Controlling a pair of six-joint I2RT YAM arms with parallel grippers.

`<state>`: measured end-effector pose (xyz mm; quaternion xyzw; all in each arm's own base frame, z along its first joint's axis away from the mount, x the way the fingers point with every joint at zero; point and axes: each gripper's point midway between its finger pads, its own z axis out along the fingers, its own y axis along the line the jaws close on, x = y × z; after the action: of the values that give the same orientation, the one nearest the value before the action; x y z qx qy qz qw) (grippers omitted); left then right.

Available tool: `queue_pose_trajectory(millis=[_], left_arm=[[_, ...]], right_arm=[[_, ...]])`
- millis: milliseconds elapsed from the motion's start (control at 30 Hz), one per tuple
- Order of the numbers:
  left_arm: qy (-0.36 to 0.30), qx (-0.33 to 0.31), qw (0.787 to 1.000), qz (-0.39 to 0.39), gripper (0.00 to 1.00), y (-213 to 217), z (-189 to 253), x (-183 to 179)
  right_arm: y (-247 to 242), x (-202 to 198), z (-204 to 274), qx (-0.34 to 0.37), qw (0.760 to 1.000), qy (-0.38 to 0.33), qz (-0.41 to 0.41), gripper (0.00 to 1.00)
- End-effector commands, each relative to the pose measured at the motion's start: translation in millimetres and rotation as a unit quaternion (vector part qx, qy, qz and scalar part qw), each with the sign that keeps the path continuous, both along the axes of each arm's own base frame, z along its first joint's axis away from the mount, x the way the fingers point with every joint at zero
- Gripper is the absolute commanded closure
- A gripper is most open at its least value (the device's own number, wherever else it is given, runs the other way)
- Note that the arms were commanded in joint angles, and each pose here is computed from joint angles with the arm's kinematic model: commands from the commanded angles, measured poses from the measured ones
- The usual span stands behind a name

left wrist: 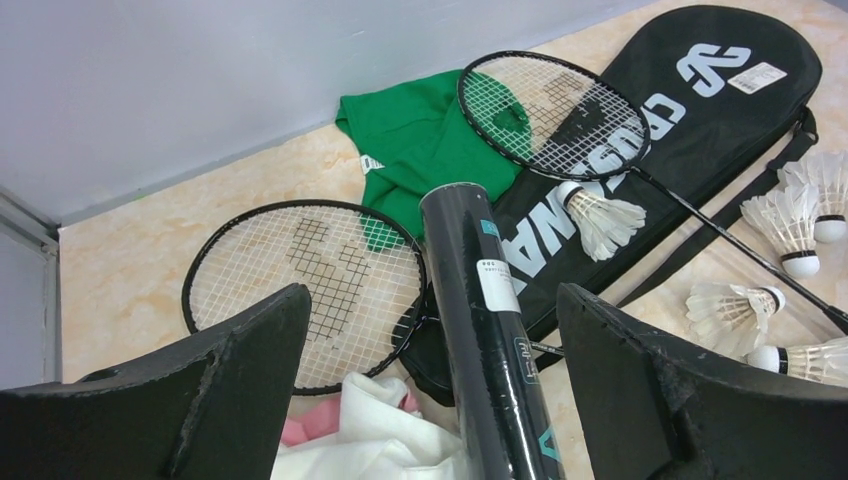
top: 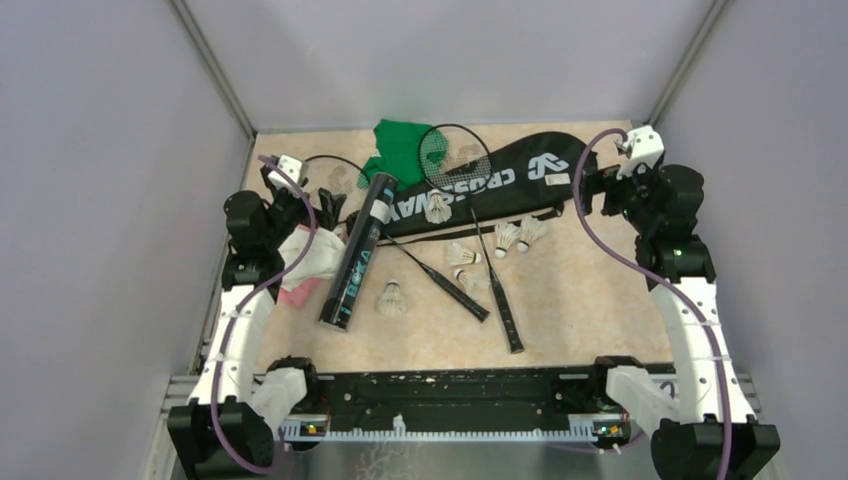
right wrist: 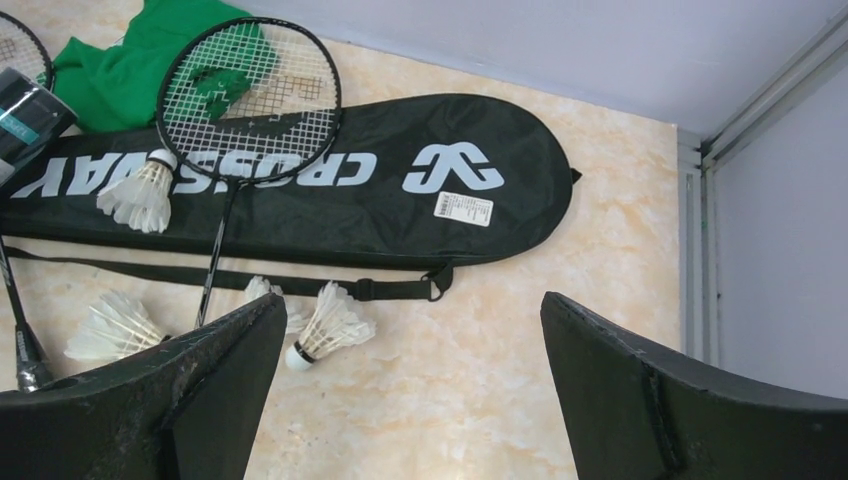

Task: Pack up the badminton gear
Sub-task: Open the lid of the shuttle tube.

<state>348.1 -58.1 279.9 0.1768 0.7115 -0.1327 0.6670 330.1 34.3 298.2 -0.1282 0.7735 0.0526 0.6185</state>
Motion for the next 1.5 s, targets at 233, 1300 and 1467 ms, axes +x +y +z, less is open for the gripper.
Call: queue_pose_trajectory(millis=[233, 1300, 1467], left_arm=[[0.046, 0.122, 0.983, -0.13, 0.01, -20, -41, -37], [0.298, 0.172, 0.938, -0.049, 0.02, -43, -195, -9], [0.285, 0.2, 0.936, -0.058, 0.01, -35, -201, -25]], right_arm=[[32, -17, -36, -0.004, 0.994, 0.02, 0.103, 0.02], [29, -21, -61, -0.019, 0.994, 0.036, 0.106, 0.02], [31, -21, -62, -0.017, 0.993, 0.038, 0.109, 0.02]])
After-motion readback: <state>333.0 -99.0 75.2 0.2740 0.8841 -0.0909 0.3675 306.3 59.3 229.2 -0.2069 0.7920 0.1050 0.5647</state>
